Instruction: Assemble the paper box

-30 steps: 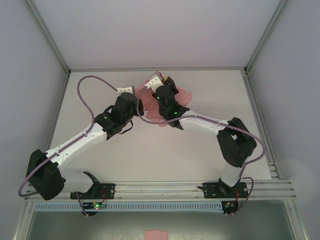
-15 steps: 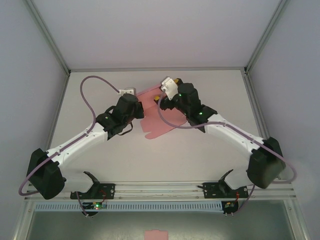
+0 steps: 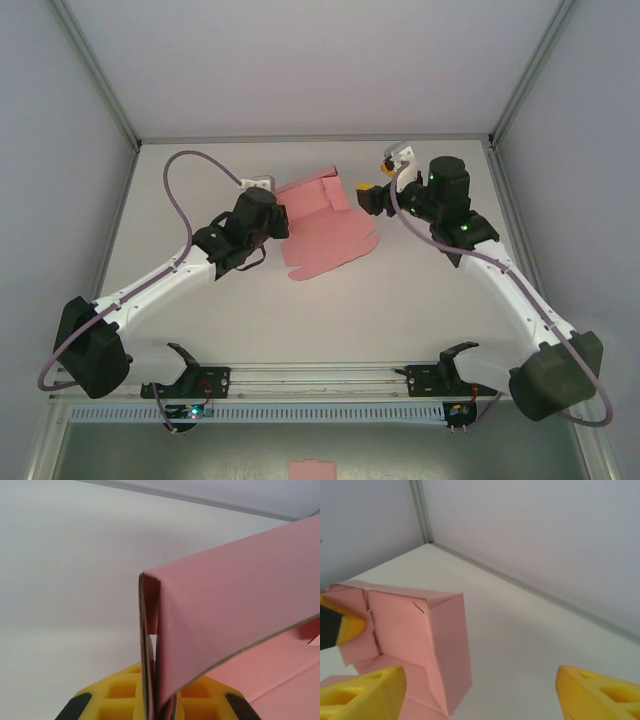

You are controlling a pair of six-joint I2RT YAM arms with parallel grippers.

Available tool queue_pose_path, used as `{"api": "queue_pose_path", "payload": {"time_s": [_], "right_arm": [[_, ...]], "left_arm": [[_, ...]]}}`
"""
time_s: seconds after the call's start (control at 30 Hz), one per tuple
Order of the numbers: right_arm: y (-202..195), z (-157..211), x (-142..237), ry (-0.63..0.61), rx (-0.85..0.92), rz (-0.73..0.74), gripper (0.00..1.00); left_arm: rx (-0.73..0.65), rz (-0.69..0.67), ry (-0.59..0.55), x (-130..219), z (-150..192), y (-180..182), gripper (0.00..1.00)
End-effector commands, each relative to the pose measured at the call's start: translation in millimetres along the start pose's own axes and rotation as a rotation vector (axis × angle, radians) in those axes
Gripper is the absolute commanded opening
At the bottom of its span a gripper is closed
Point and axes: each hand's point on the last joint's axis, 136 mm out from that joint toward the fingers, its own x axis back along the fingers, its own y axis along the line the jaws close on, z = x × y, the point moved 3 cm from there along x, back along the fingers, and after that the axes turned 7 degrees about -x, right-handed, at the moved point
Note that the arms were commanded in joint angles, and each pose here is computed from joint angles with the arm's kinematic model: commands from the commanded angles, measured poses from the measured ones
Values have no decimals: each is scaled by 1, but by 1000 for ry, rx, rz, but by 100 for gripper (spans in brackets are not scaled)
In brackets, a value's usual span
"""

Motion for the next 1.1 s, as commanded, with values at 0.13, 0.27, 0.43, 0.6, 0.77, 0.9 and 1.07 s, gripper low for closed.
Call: {"api": "queue_pose_path", "payload": {"time_s": [0.13,0.27,0.43,0.6,0.77,0.9,1.07], "right_arm": [[22,20,-29,145,-21,-273,73],[11,24,-44,188,-29,-246,68],[11,30,-65,238,11,-173,44],[-4,41,-85,313,116,112,13],[-44,36,-88,292,278,619,0],[-87,33,-72,366,451,1052,0],[-106,36,-59,412,556,1259,0]], "left_arm": [[-44,74,-17,8,-7,-14,0],[-50,83,-12,8,-7,-16,0],[-56,91,-2,7,-7,-18,0],[-48,120,-6,9,-11,-24,0],[-16,120,7,15,-13,-24,0],[20,106,0,26,-14,-20,0],[40,44,-7,34,-12,-8,0]]}}
